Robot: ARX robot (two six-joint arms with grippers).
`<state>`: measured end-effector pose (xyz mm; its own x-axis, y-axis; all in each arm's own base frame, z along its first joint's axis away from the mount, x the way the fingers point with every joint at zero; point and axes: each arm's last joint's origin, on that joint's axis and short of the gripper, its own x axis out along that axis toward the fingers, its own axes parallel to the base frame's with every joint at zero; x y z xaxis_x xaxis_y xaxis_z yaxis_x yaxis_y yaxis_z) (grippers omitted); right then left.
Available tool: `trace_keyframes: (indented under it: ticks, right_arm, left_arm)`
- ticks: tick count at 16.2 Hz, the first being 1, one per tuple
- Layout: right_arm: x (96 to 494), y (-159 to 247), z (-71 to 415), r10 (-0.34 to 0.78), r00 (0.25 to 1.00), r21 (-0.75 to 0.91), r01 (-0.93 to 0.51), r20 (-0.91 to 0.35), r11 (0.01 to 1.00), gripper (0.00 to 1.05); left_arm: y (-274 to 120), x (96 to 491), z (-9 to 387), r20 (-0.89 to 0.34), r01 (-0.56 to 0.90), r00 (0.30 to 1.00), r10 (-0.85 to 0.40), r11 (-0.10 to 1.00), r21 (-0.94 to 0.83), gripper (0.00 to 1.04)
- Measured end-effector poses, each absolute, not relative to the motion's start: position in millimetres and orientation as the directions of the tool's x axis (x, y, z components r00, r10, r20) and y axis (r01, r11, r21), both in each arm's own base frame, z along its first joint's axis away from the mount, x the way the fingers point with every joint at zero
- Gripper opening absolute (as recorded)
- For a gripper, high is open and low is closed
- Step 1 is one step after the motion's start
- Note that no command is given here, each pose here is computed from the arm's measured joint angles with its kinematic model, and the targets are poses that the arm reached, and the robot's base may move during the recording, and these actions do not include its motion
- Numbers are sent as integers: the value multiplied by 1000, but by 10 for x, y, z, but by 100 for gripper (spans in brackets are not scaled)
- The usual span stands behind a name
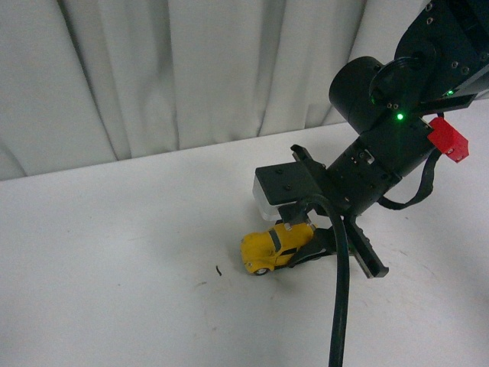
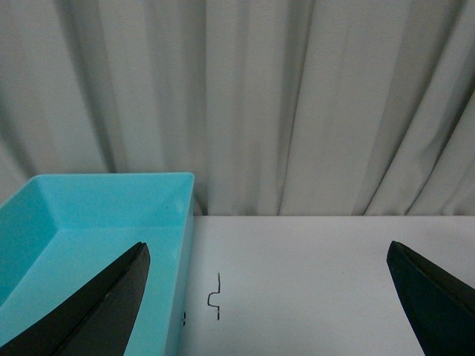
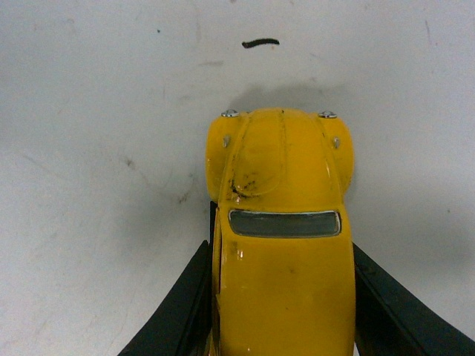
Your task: Wind up and store yellow beetle toy
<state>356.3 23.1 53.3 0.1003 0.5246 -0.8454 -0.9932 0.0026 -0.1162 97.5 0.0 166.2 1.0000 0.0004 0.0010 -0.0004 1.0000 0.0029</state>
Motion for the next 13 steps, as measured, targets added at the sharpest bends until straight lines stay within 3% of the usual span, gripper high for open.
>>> trace_keyframes:
  ticks: [9, 13]
  right_arm:
    - [3372, -371, 544, 513, 104, -96, -995, -852, 41, 42]
    - [3272, -669, 558, 507, 104, -53, -992, -856, 114, 42]
  left_arm:
    - [0, 975, 1662, 1, 0, 1000, 0, 1000, 3, 98]
    - [0, 975, 1662, 1, 0, 1000, 0, 1000, 3, 98]
